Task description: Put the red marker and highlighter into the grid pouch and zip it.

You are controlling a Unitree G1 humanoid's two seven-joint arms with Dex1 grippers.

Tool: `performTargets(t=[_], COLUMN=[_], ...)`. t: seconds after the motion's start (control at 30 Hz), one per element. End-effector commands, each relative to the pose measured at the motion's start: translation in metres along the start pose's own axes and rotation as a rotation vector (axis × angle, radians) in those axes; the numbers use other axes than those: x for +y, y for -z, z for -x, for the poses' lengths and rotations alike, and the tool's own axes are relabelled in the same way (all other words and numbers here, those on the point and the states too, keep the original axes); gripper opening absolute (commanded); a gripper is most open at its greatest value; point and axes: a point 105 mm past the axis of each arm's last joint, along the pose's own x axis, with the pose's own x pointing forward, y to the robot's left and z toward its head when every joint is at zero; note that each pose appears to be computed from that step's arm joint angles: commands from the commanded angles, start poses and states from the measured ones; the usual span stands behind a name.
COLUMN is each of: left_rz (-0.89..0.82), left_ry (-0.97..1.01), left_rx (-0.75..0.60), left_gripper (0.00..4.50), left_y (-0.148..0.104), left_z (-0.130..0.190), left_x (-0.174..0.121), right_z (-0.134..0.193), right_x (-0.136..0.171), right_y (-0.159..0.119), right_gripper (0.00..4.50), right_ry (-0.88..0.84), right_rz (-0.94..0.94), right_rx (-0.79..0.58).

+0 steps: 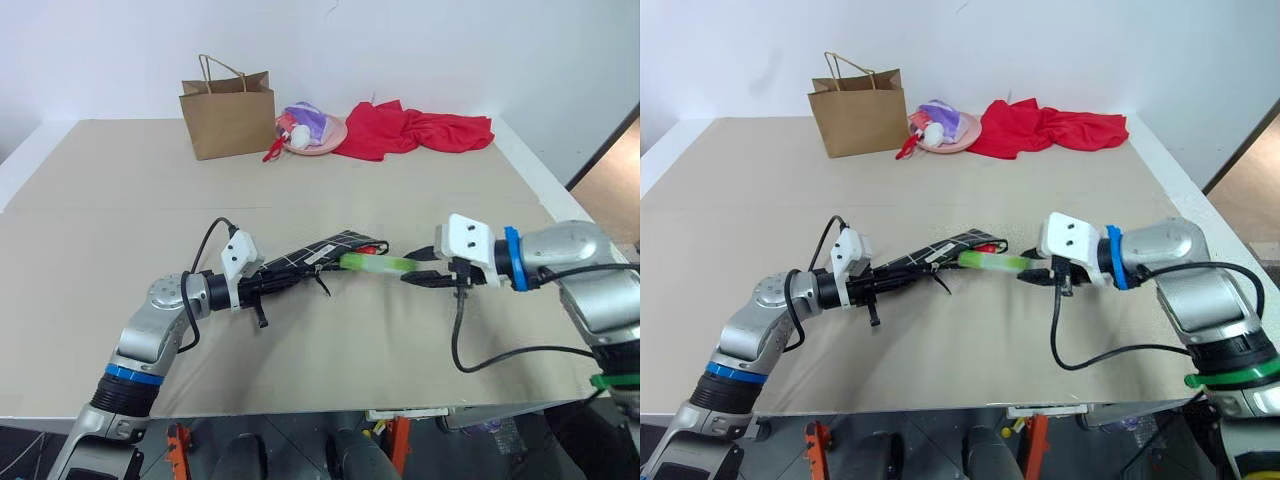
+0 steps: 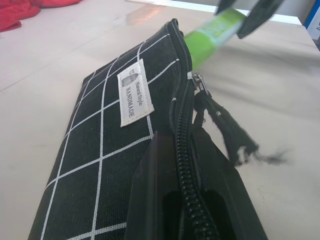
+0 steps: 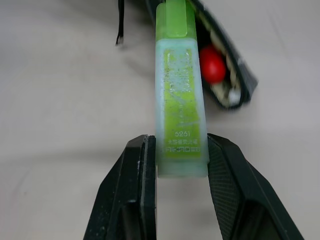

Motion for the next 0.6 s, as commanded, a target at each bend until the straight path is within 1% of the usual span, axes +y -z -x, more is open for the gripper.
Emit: performTargets(t=[0.03,0.2,0.3,0.43,0.57,0.6], left_rz=[-0.047,-0.048,-0.048,-0.047,-0.049,-0.049], left_ry=[0.015,0.018,0.019,0.019,0.017,0.016], left_rx=[-0.039,-0.040,-0.040,-0.041,-0.043,-0.044], left_gripper=[0.00,0.00,0.00,0.00,0.00,0.00], left_y=[-0.012,-0.010,-0.008,-0.006,-0.005,-0.005], left_z=[-0.001,-0.002,-0.001,0.000,0.000,0.000], left_x=[0.000,0.001,0.001,0.001,0.001,0.001], right_z=[-0.006,-0.018,-0.039,-0.072,-0.089,-0.092], right_x=[-0.010,-0.015,-0.015,-0.005,0.006,0.006], right_y=[-0.010,-0.020,-0.032,-0.057,-0.070,-0.073], right_gripper=[1.09,1.09,1.09,1.09,1.09,1.59], right_ry=[-0.011,-0.049,-0.071,-0.114,-0.154,-0.149], right_rz=[0.067,0.128,0.200,0.279,0.313,0.315], right_rx=[0.004,0.016,0.005,-0.058,-0.098,-0.111])
